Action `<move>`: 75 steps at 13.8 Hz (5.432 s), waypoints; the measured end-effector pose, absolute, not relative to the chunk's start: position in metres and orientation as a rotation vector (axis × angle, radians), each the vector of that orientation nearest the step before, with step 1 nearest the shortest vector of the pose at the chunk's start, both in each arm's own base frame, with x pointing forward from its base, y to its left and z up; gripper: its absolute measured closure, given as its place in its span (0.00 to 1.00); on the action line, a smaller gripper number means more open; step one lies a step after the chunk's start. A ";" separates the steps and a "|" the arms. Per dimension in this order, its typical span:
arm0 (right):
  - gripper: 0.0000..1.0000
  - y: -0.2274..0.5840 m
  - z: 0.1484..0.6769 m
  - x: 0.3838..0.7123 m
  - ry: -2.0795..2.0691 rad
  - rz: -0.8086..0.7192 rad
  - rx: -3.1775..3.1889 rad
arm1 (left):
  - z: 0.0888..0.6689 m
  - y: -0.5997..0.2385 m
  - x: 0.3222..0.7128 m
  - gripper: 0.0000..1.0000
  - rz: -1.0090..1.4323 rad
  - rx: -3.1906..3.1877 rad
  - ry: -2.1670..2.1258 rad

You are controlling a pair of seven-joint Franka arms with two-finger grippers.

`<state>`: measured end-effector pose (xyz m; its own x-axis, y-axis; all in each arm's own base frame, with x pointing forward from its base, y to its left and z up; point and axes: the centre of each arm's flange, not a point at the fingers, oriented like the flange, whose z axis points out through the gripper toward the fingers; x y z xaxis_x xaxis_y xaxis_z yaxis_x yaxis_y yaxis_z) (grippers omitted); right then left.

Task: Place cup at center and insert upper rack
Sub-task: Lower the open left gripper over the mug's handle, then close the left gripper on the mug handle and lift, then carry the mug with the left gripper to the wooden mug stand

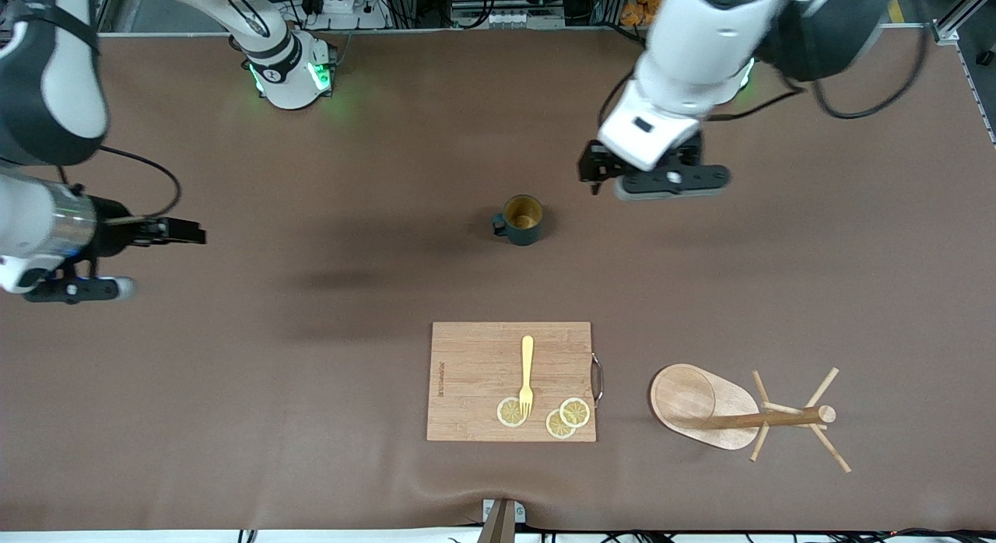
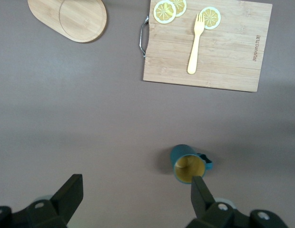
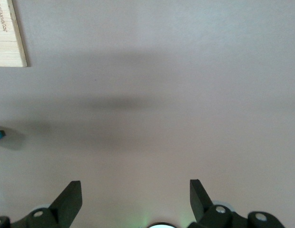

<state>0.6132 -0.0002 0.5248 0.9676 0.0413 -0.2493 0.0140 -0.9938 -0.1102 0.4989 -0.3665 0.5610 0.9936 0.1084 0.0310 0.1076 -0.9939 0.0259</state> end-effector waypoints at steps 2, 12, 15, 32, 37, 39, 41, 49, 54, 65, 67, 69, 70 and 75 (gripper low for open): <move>0.00 -0.024 0.532 0.610 -0.033 0.357 -3.003 | 0.545 -0.408 0.482 0.00 0.083 3.139 0.217; 0.00 -0.022 0.553 0.581 -0.024 -0.026 -3.033 | 0.410 -0.588 0.355 0.00 0.450 3.198 0.377; 0.00 -0.046 0.564 0.586 0.029 0.006 -3.030 | 0.356 -0.615 0.331 0.00 0.641 3.179 0.423; 0.00 0.000 0.600 0.594 0.091 -0.012 -3.139 | 0.162 -0.629 0.293 0.00 1.235 3.028 0.584; 0.00 0.000 0.608 0.595 0.090 -0.041 -3.138 | 0.160 -0.622 0.311 0.00 1.327 3.000 0.561; 0.00 -0.002 0.611 0.596 0.094 -0.067 -3.138 | 0.155 -0.622 0.311 0.00 1.350 2.998 0.533; 0.00 -0.003 0.612 0.597 0.097 -0.081 -3.138 | 0.146 -0.620 0.312 0.00 1.388 2.992 0.488; 0.00 -0.009 0.609 0.586 0.109 -0.068 -3.131 | 0.127 -0.618 0.324 0.47 1.417 2.986 0.508; 0.00 0.002 0.612 0.580 0.078 -0.079 -3.132 | 0.136 -0.623 0.329 0.95 1.418 2.948 0.557; 0.00 0.004 0.618 0.581 0.070 -0.115 -3.141 | 0.302 -0.609 0.432 0.95 1.099 2.922 0.877; 0.00 0.004 0.619 0.581 0.070 -0.118 -3.142 | 0.350 -0.587 0.462 0.95 0.986 2.932 0.915; 0.00 0.003 0.620 0.581 0.072 -0.120 -3.142 | 0.393 -0.557 0.491 0.95 0.867 2.928 0.963; 0.00 0.003 0.620 0.581 0.073 -0.122 -3.142 | 0.410 -0.542 0.503 0.95 0.801 2.913 1.009; 0.00 0.003 0.630 0.579 0.072 -0.131 -3.144 | 0.453 -0.472 0.559 0.95 0.556 2.798 1.238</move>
